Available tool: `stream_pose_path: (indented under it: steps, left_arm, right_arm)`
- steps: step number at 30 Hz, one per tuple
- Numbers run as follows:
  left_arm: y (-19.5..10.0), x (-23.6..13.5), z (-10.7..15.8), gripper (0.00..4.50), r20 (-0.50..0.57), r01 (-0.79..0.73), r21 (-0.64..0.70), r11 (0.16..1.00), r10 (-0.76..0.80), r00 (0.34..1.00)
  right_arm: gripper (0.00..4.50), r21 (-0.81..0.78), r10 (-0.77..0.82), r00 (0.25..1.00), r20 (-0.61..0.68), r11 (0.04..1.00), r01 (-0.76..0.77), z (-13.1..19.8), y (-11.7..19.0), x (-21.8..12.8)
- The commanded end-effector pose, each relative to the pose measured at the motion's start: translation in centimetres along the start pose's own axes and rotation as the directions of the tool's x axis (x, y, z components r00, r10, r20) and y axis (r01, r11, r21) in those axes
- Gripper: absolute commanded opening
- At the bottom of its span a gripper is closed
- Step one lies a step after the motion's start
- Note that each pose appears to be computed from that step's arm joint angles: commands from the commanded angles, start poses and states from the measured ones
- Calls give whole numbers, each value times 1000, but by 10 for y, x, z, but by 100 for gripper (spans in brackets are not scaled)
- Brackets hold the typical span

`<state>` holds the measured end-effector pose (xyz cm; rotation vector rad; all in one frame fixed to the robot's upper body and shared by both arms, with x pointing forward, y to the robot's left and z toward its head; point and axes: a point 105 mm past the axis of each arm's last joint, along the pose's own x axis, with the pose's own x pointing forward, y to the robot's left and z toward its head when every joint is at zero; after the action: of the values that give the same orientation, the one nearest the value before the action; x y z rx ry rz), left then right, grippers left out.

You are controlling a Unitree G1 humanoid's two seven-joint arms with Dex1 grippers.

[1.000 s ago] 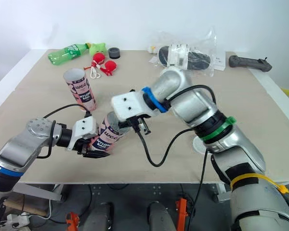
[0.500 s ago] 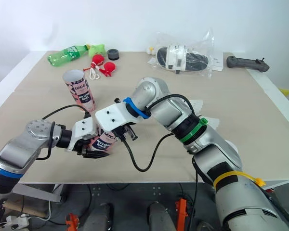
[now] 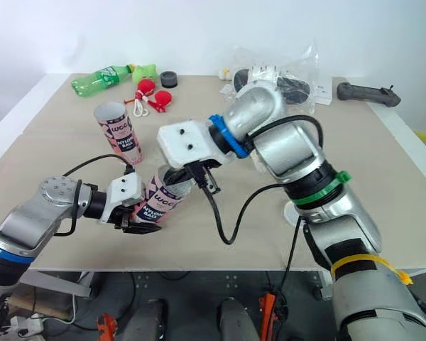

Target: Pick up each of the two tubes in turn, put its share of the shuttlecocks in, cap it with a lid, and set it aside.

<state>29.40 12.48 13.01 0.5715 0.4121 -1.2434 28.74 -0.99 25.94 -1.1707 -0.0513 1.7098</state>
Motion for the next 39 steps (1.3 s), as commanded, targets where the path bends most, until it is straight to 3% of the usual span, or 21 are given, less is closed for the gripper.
stream_pose_path:
  steps: [1,6,15,23,29,35,39]
  left_arm:
    - [-1,3,6,341,18,13,21,1000,-13,1000]
    - [-1,4,6,341,17,18,26,1000,-19,1000]
    - [-1,6,8,341,21,26,30,999,-27,999]
    - [-3,5,7,341,18,29,29,999,-29,999]
    - [-3,4,7,341,16,31,28,999,-31,999]
    - [-3,4,7,341,15,33,31,999,-33,999]
    - [-3,5,7,341,16,34,33,999,-35,999]
  right_arm:
    - [4,-23,-27,999,38,999,28,17,-3,-18]
    - [4,-11,-47,999,14,999,47,10,-5,-17]
    - [4,-40,36,997,-74,998,-39,-14,-3,44]
    - [4,-59,90,993,-79,994,-95,-18,0,67]
    - [4,-50,60,997,-42,997,-62,-10,-6,48]
    - [4,-28,6,1000,-20,1000,-7,-1,-10,1]
    - [4,-19,-17,999,-34,1000,16,-1,-12,-14]
